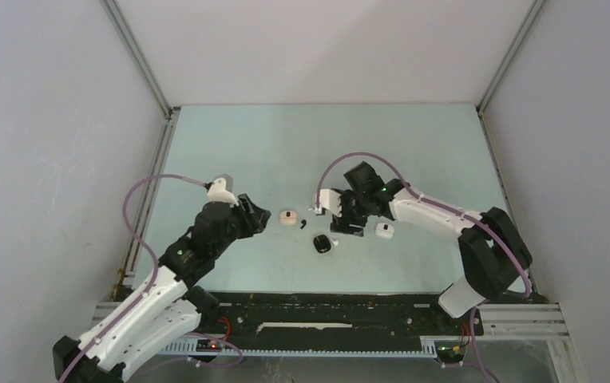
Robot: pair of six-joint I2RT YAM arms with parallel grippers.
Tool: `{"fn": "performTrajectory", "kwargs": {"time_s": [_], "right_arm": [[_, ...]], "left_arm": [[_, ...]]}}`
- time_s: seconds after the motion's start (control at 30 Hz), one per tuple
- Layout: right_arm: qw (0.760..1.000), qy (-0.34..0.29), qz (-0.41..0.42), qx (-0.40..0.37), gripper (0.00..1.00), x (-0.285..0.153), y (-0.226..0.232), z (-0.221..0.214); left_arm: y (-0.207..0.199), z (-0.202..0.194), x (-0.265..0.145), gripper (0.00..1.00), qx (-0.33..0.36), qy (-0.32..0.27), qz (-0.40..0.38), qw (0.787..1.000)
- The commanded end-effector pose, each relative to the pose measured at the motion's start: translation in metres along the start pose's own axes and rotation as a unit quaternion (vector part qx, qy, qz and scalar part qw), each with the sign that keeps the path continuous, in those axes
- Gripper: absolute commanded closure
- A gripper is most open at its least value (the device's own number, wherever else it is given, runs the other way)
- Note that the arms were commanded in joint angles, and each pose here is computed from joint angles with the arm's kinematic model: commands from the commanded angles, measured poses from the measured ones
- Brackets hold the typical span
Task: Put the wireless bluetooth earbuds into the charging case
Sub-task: Pick up the charging case from the center of the board.
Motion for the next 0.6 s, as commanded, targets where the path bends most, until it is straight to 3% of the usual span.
{"fn": "performTrajectory", "kwargs": {"time_s": [0.0,0.57], "right_arm": [[0.995,-0.014,-0.015,-0.094,0.29,0.027,-0.008,0.018],[0.988,0.011,0.046,-0.145,0.28,0.072,0.021,0.029]], "left_arm": [[-0.010,0.021,-0.017,0.47,-0.016,-0.073,-0.026,0.997],[-0.011,0.020,-0.016,0.48,-0.005,-0.067,-0.028,0.997]]}}
Point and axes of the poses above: each gripper's point midway between its finger pads, its own x axis out along the fingers, its own y axis along the line the jaws close on, z = x × y, the point moved 9 cm from there along -x, back along the fingers, and after that the axes turned 11 degrees about -x, right-handed, at the moved point
